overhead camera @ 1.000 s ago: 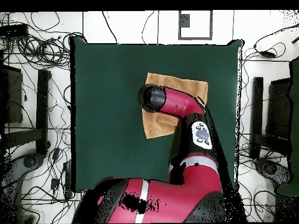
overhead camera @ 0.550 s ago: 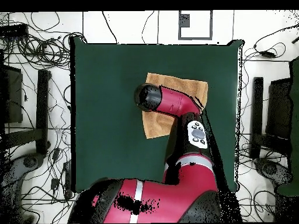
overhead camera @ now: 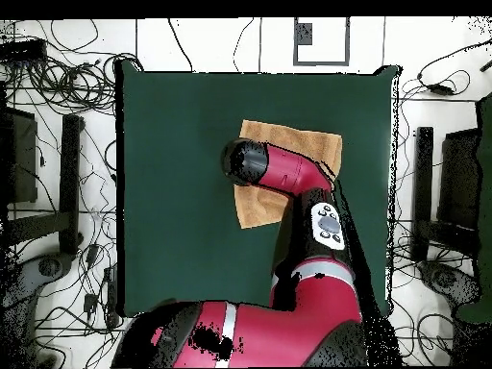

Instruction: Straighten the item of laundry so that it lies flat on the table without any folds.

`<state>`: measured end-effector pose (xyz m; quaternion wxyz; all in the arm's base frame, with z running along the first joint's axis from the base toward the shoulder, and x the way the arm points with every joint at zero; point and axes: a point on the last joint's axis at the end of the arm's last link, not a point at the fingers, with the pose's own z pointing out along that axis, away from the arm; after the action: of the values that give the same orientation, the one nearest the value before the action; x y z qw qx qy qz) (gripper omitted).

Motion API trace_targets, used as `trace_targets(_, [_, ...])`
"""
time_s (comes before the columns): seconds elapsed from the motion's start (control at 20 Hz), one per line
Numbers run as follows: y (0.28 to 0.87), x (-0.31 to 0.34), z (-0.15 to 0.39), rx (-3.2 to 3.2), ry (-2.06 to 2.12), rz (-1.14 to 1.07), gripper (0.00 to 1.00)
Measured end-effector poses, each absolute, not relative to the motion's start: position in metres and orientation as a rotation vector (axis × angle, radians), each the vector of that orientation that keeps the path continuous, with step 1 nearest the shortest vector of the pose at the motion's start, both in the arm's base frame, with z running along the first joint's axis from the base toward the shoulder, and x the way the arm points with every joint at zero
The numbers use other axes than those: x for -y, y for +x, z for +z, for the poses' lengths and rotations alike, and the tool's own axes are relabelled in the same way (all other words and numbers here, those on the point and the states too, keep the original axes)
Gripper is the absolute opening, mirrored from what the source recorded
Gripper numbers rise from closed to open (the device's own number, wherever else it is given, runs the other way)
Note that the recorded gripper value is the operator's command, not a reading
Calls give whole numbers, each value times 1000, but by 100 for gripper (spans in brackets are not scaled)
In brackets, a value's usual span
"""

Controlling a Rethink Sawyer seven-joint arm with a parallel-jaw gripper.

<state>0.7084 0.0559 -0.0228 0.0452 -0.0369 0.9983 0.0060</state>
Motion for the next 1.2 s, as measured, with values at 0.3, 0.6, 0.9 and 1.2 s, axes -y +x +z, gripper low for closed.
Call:
trace_targets(0.3, [704,-49,-15,-3053,-94,19,100])
trace_targets(0.6, [705,-45,-13,-3052,-86,18,100])
trace_targets(0.9, [697,-35,-27,-3076,-63,23,100])
trace_targets(1.2, [690,-28,-44,-3096,-44,28,100])
